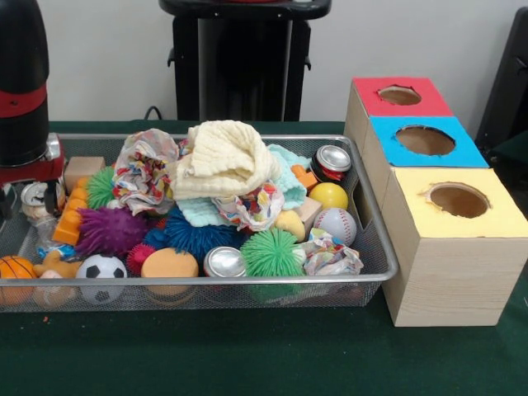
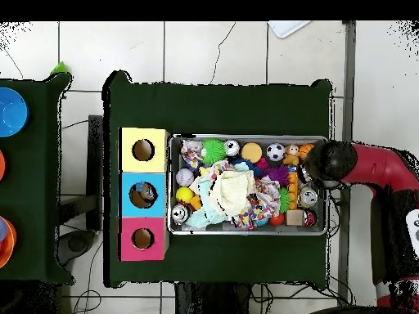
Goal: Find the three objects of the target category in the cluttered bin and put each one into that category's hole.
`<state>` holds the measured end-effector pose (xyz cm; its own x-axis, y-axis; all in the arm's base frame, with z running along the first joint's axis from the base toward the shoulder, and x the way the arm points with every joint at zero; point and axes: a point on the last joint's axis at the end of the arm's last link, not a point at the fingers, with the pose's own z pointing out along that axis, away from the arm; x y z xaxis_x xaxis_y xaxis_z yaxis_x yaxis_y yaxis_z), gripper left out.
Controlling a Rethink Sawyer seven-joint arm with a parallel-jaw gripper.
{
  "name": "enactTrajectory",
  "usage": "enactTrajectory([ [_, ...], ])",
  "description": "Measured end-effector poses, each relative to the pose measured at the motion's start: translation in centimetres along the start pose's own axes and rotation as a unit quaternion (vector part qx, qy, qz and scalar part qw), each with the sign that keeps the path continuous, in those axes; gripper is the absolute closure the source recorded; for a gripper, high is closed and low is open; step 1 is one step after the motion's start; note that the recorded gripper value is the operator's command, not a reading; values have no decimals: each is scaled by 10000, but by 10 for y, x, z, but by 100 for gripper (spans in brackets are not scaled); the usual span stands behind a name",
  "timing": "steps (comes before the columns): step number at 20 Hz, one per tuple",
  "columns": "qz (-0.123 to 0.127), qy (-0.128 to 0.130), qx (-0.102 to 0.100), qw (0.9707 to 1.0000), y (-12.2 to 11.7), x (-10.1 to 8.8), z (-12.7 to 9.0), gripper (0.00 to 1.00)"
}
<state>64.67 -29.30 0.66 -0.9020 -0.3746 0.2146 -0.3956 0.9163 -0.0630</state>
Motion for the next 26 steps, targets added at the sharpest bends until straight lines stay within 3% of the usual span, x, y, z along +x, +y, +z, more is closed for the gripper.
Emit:
enactTrajectory([
  [6,14,13,-44,10000,2,2,1,0],
  [9,82,-16,-155,9998,3,5,2,0],
  [12,229,-76,-406,9989,5,11,3,0],
  [17,307,-57,-579,9978,8,21,9,0],
  [26,296,-8,-673,9973,14,26,18,0],
])
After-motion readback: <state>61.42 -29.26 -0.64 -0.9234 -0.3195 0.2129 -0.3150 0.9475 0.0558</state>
